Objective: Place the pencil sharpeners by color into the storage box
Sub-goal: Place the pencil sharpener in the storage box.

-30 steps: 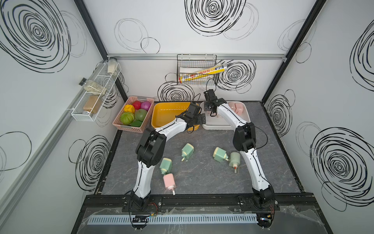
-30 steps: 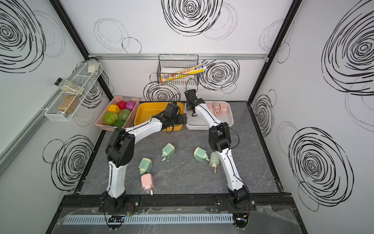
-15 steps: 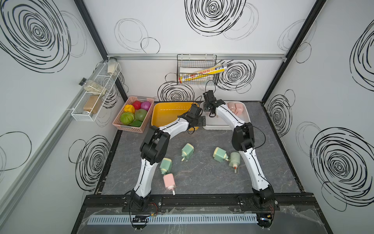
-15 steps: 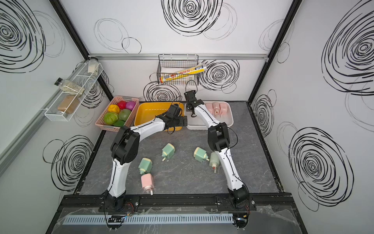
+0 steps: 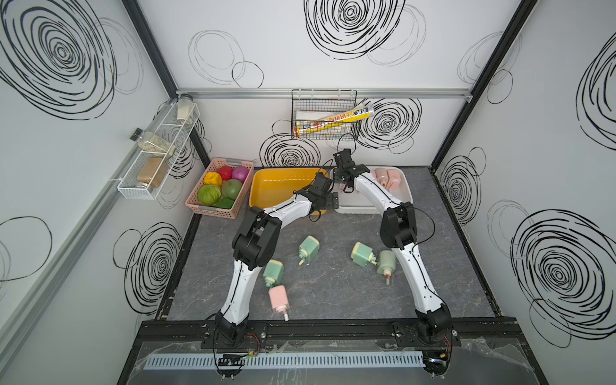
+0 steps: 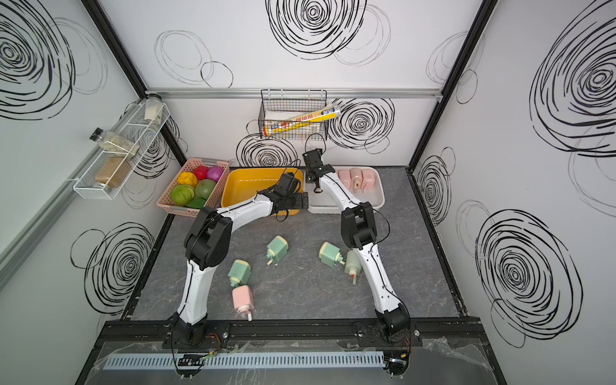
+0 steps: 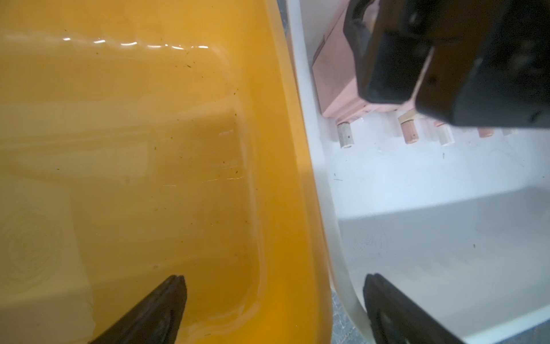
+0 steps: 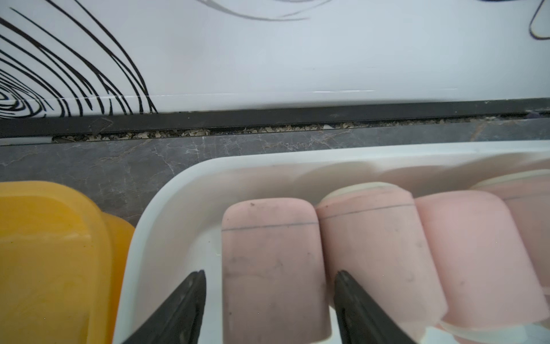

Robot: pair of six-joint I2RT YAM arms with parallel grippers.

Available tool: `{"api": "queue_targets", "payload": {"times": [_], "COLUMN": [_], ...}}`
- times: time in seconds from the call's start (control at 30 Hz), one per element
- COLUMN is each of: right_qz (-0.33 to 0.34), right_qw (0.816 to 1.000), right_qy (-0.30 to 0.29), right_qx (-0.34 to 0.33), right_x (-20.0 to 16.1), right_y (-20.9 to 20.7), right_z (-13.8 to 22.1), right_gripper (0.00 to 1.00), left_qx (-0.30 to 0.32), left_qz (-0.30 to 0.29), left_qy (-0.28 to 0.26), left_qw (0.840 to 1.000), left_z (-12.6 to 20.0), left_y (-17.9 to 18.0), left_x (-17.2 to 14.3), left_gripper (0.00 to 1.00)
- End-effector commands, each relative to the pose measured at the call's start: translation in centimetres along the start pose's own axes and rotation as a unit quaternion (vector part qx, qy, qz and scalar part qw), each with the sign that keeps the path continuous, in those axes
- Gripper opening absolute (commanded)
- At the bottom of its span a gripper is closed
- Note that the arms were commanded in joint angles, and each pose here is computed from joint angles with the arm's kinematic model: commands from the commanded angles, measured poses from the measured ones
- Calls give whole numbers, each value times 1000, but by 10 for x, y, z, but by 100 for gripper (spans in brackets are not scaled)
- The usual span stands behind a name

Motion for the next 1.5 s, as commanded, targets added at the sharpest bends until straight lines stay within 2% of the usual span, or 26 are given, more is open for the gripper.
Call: {"api": "queue_targets", "payload": {"times": [0.0, 0.3, 0.53, 0.6, 0.77, 0.93, 1.27, 1.47], "right_qz": [-8, -6, -10, -16, -27, -41, -50, 4], "right_qw": [1000, 999, 999, 999, 998, 995, 987, 968], "right_qy": [-16, -32, -45, -48, -59, -81, -107, -136], "right_qx": [-6, 11, -1, -7, -3, 32, 106, 209], "right_x": [12, 31, 38, 40, 43, 37, -6, -46], "right_y": [-3, -6, -12, -15, -21, -30, -51, -59], "right_z": [12, 47, 73, 79, 99, 128, 169, 205], "right_gripper": [73, 77, 89, 100, 100, 100, 100, 100], "left_qx": [11, 12, -5, -5, -5, 1, 41, 108], "left_qz": [-10, -12, -19, -17, 3, 36, 79, 111], "left_qy": [4, -2, -19, -24, -36, -45, -49, -19], "left_qw": [1000, 1000, 1000, 1000, 999, 998, 995, 988], "left_z": [-6, 3, 31, 40, 71, 111, 185, 229], "left_y": [1, 0, -9, -10, -3, 17, 64, 100], "left_x": [-2, 2, 12, 13, 8, -13, -71, -110], "left_gripper": [99, 99, 99, 99, 99, 99, 99, 99]}}
Point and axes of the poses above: each gripper's point midway between its finger pads, its own z axis back along the fingers, its own y axis along the line the jaws close on, x = y × z, the point moved 10 cm from there along z, back along the fingers, and after that the axes turned 8 degrees about z, right-handed, at the moved point
